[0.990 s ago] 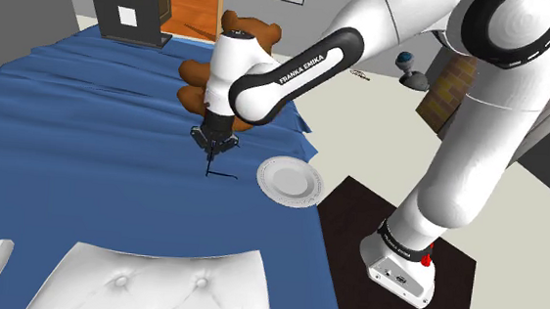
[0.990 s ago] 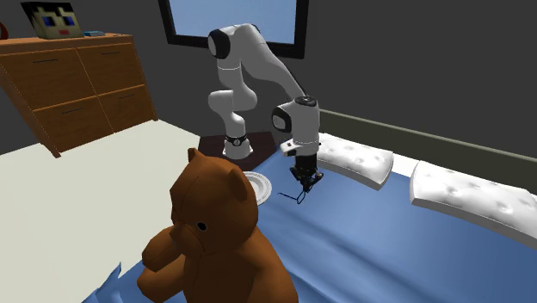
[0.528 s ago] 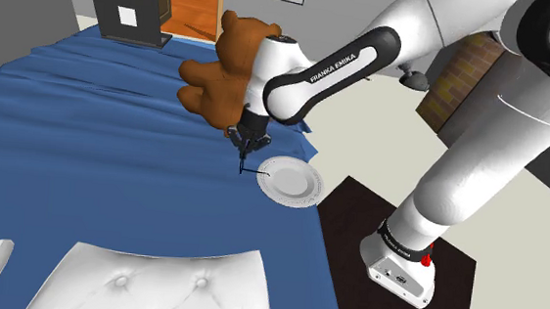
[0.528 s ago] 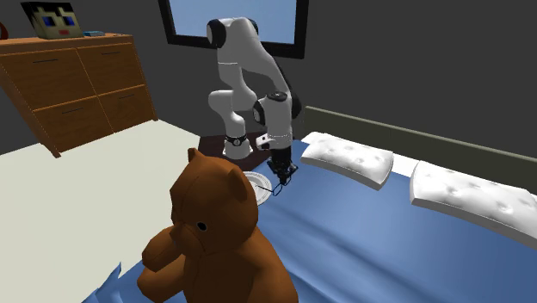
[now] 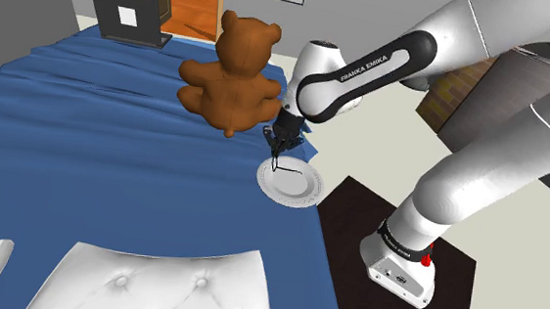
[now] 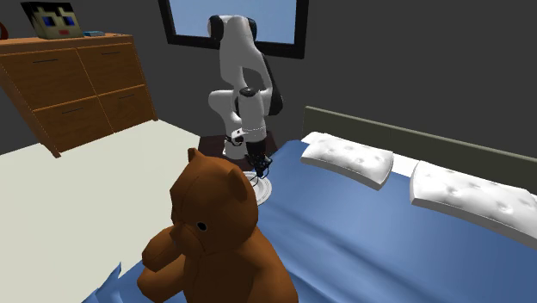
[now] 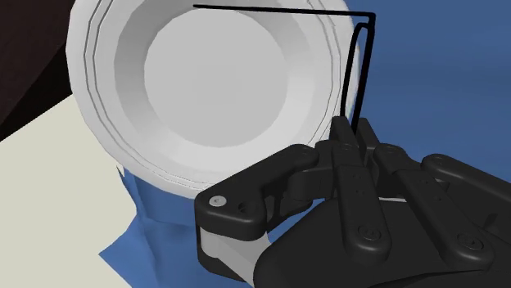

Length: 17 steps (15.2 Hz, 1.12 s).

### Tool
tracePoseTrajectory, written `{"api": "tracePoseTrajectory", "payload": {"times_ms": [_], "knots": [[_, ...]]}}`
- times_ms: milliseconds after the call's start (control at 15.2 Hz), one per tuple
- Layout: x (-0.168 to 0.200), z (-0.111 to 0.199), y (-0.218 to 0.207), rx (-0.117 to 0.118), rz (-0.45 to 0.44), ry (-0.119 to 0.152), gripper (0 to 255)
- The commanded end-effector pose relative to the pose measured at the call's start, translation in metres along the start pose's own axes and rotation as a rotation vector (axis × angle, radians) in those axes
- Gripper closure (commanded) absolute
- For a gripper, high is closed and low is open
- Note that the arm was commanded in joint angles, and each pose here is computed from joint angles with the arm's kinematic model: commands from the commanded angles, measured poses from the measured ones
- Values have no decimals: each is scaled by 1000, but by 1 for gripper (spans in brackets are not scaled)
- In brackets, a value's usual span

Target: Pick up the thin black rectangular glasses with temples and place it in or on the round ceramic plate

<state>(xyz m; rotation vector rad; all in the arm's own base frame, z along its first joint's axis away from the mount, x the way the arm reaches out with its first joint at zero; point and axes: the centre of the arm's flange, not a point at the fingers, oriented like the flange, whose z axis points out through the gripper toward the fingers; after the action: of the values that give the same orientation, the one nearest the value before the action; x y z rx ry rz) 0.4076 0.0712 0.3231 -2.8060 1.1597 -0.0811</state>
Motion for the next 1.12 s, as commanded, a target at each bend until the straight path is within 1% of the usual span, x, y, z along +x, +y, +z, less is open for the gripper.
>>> {"api": "tracePoseTrajectory", "payload": {"times_ms": [0,66,1056], "knots": [[4,-4,26,1,-2,-1,255],[7,-6,39,1,-2,-1,255],[6,72,48,1,-2,-1,255]]}}
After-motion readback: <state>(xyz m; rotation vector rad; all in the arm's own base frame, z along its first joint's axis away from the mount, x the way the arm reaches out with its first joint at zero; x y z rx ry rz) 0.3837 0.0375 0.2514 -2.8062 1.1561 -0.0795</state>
